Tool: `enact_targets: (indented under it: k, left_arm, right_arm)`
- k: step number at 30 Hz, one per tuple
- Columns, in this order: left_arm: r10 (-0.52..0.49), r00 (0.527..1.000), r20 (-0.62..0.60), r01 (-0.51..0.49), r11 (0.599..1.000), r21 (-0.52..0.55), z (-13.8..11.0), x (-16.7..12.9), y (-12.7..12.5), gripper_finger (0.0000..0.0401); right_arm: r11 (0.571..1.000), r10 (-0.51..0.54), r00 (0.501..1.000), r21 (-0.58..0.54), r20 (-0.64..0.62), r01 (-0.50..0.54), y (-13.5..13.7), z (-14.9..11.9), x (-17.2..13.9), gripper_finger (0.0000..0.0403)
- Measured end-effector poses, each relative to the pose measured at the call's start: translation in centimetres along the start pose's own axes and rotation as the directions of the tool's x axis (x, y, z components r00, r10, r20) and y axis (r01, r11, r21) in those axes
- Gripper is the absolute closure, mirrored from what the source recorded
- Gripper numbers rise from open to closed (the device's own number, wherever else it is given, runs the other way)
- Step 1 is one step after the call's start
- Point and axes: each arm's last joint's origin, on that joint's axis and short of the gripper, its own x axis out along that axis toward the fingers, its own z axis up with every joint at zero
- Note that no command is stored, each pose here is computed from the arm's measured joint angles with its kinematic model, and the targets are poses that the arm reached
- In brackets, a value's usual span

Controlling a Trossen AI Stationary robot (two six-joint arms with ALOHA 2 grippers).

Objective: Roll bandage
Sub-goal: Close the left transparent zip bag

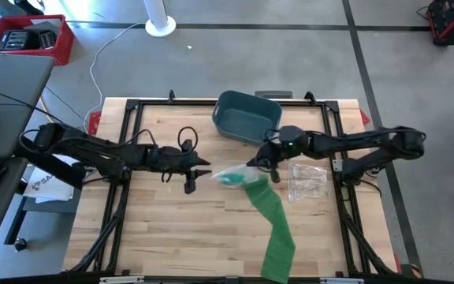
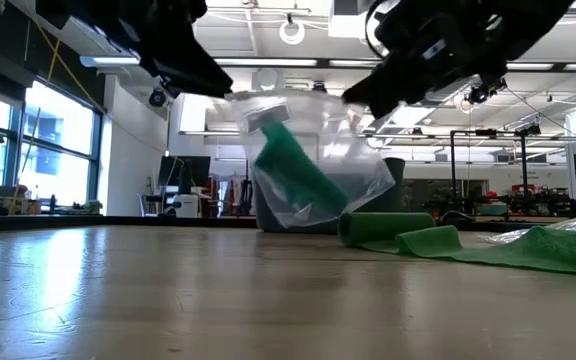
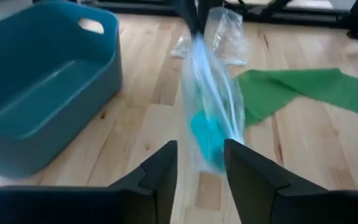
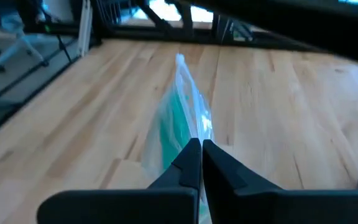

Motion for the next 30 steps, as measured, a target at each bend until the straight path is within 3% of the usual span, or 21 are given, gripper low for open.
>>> enact_targets:
  k: [11,19,25,30]
  left_arm:
    - [0.017,0.960,0.280,0.009,0.996,-0.092,-3.7,2.5,-0.1,0.0242]
    - [-0.029,0.966,0.258,0.043,0.998,-0.046,-4.8,4.3,-1.0,0.0242]
    - [0.083,0.952,0.295,-0.059,0.994,-0.089,-4.7,4.1,-1.3,0.0242]
    - [0.093,0.936,0.341,-0.072,0.995,-0.075,-4.2,3.9,-1.5,0.0249]
  right_arm:
    - [0.999,-0.021,0.997,0.028,0.078,0.019,0.9,0.0,-2.2,0.0403]
    - [0.999,-0.028,0.997,0.030,0.075,0.026,0.8,0.0,-2.2,0.0403]
    - [0.999,-0.029,0.997,0.037,0.074,0.026,0.8,-0.1,-2.2,0.0403]
    - [0.999,-0.029,0.997,0.038,0.074,0.027,0.8,-0.1,-2.2,0.0403]
